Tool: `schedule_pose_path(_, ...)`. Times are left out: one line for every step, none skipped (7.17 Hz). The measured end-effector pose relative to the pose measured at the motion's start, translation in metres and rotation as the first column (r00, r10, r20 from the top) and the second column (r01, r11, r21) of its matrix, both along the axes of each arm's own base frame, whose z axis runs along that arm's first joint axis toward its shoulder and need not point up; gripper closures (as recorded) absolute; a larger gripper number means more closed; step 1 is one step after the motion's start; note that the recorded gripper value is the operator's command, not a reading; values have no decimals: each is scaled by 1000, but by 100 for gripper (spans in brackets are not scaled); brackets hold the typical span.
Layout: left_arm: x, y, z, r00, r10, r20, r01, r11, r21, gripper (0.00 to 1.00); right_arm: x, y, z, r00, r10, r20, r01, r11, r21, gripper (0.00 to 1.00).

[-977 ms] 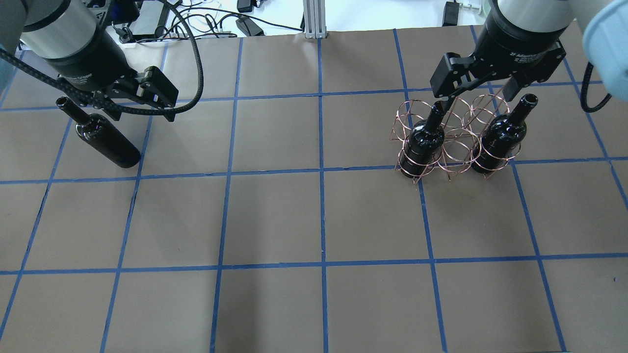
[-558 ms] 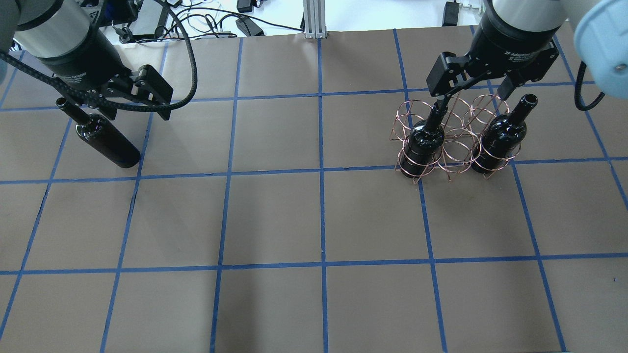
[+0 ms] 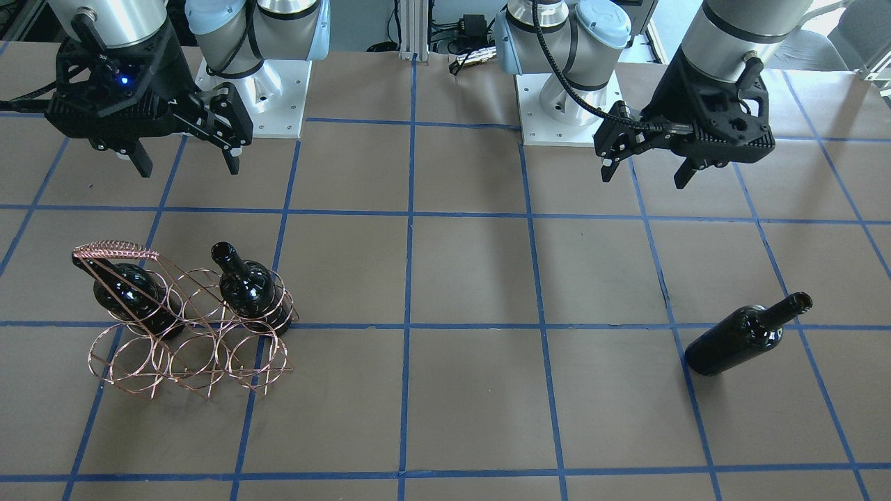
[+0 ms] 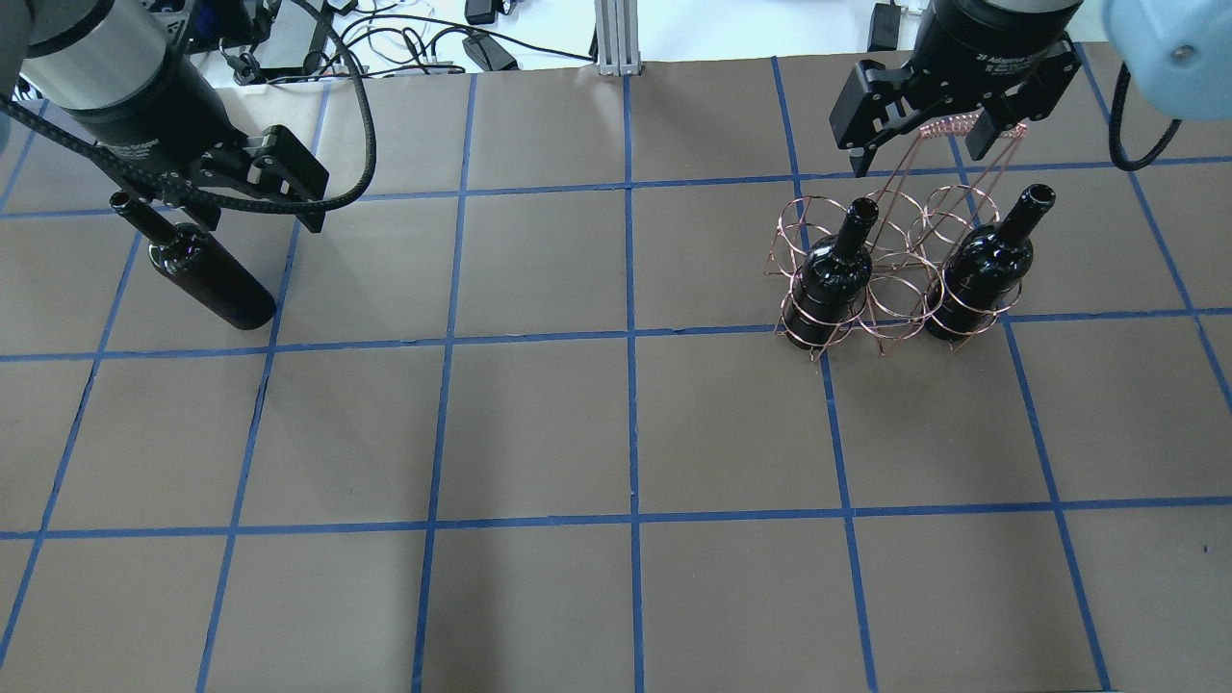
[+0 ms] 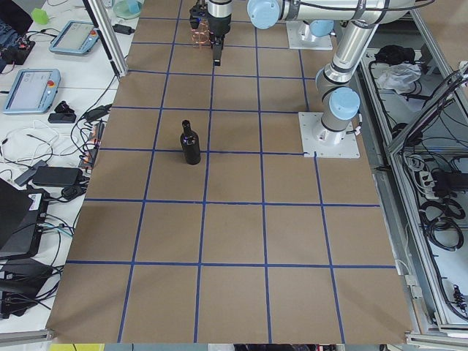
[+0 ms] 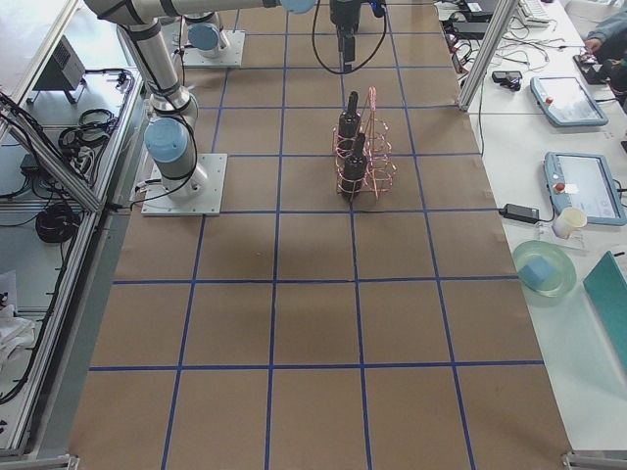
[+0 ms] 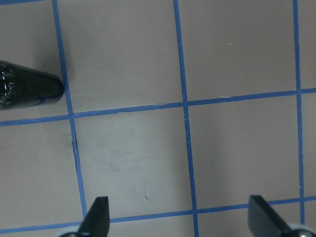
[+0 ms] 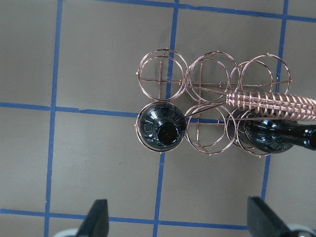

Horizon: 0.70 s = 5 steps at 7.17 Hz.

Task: Place wine into wine basket
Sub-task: 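Move the left gripper above the dark bottle lying on the table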

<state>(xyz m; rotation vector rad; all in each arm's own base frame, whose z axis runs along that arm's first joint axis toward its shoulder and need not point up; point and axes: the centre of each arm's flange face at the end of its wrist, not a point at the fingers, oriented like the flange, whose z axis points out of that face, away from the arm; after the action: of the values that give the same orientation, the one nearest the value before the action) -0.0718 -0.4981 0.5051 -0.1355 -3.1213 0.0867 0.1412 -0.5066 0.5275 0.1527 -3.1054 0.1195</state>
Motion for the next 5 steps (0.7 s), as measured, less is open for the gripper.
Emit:
schedule_pose_path(26,-8,-1,1000,19,-1,-19,1000,-5,0,0,-2,-2,1000,7,0,-7,1000,3,0)
schedule_pose_path(63,-18,-3,1000,29,1,-29,1000,-11,0,0,-3,-3,1000,17,-2,-17,1000,6,0)
schedule_pose_path(99,-30,-3,1000,11,10,-11,1000,-23,0,1,-3,-4,1000,23,-2,-23,1000,9,0)
schedule_pose_path(132,-44,-4,1000,-12,23,13,999,-35,0,1,-3,-5,1000,25,-1,-25,1000,11,0)
schedule_pose_path(164,-62,-9,998,-38,40,40,998,-49,0,2,-3,-6,1000,25,-1,-25,1000,12,0)
